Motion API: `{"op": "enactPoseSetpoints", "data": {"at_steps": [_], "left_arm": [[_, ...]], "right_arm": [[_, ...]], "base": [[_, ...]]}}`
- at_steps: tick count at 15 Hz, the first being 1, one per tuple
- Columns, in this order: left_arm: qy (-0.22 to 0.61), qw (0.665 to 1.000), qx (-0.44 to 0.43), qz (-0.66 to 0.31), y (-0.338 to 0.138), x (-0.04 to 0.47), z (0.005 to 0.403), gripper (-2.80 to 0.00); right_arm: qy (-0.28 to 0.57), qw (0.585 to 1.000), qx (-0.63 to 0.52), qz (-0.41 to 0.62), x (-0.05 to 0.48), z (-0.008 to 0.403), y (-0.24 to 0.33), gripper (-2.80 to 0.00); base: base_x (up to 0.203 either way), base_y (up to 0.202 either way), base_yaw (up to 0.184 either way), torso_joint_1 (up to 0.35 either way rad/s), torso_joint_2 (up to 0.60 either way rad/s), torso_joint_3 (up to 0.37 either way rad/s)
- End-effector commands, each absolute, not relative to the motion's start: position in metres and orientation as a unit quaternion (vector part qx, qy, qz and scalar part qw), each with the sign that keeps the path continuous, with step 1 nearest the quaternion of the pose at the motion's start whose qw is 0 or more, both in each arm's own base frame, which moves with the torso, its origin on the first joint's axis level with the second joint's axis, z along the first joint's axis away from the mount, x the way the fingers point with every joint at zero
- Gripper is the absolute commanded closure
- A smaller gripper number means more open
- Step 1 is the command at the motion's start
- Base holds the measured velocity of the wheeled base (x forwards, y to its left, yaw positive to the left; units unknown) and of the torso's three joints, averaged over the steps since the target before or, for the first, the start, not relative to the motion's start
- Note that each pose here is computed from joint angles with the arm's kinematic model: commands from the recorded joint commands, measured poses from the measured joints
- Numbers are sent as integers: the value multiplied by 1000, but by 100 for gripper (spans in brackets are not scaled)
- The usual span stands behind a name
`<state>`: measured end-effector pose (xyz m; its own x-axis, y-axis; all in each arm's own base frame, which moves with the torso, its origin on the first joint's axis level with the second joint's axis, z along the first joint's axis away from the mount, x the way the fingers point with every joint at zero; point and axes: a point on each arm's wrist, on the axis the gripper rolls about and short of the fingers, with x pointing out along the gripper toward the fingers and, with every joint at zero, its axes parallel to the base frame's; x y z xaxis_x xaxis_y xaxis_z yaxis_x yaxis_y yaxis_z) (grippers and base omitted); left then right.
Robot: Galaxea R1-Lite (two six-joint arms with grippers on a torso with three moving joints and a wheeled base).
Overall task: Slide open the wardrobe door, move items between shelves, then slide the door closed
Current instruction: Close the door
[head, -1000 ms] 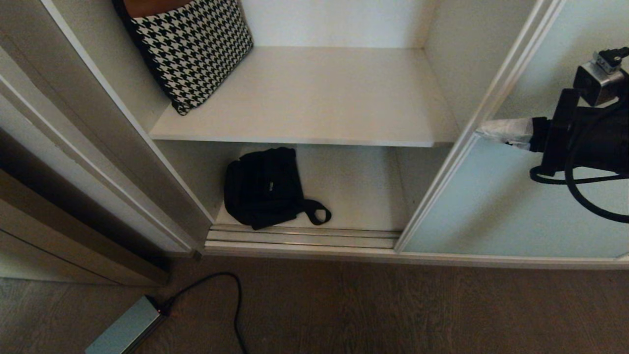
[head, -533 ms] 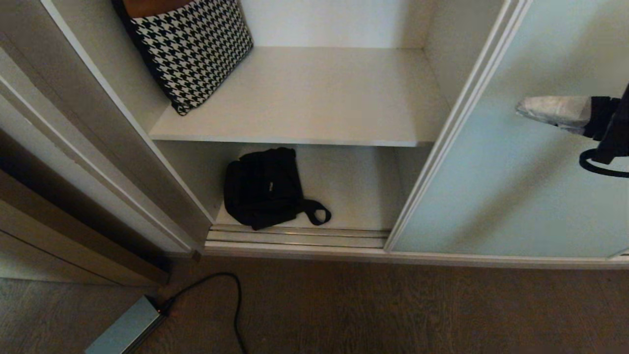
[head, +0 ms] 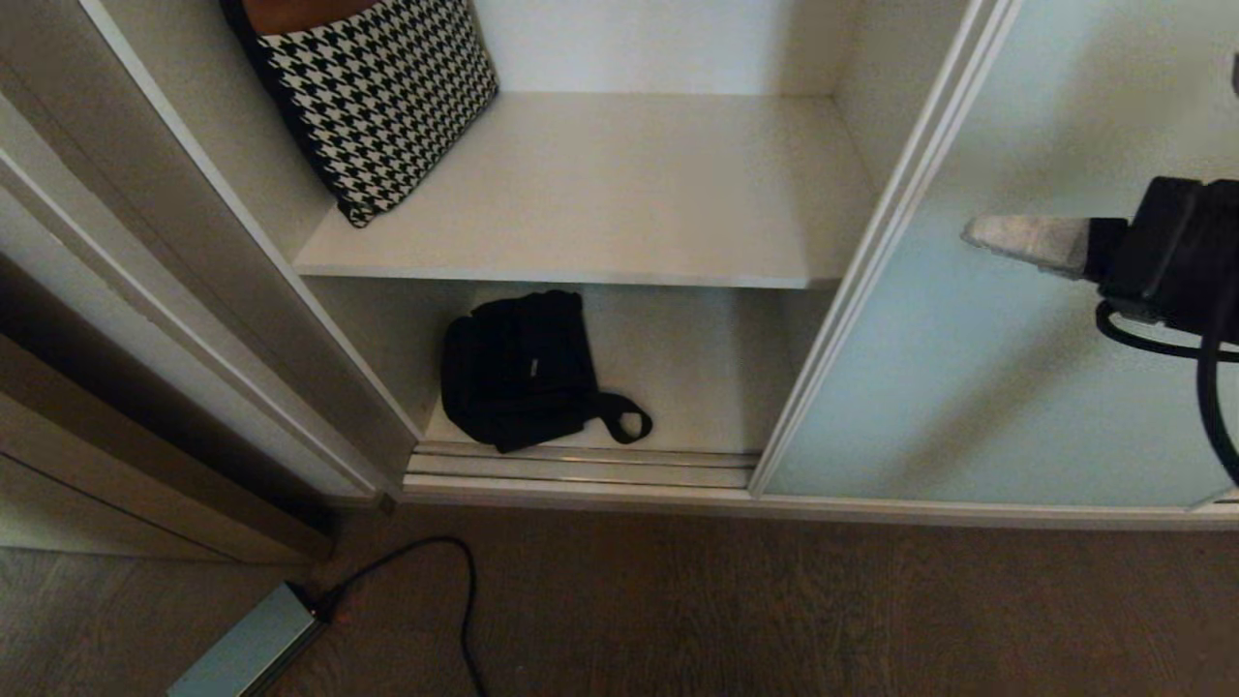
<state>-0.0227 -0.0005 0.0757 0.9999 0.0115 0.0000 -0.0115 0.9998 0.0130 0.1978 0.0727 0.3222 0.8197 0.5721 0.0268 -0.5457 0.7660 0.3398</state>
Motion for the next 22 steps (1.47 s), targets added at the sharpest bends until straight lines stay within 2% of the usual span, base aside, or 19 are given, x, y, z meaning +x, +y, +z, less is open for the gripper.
{"op": "enactPoseSetpoints", "data": {"at_steps": [1, 8, 17, 22], "left_arm": [[1, 1000, 7, 6, 0, -23, 76, 0], [0, 1000, 7, 6, 0, -23, 76, 0], [0, 1000, 7, 6, 0, -23, 76, 0], [0, 1000, 6, 5, 0, -23, 76, 0]], "right_arm": [[47, 948, 143, 282, 217, 312, 87, 0], [38, 954, 184, 232, 241, 316, 58, 0], [47, 951, 199, 233, 270, 316, 68, 0], [78, 949, 199, 233, 289, 299, 77, 0]], "base": [[0, 0, 0, 0, 0, 0], [0, 0, 0, 0, 0, 0], [0, 0, 0, 0, 0, 0], [0, 0, 0, 0, 0, 0]]}}
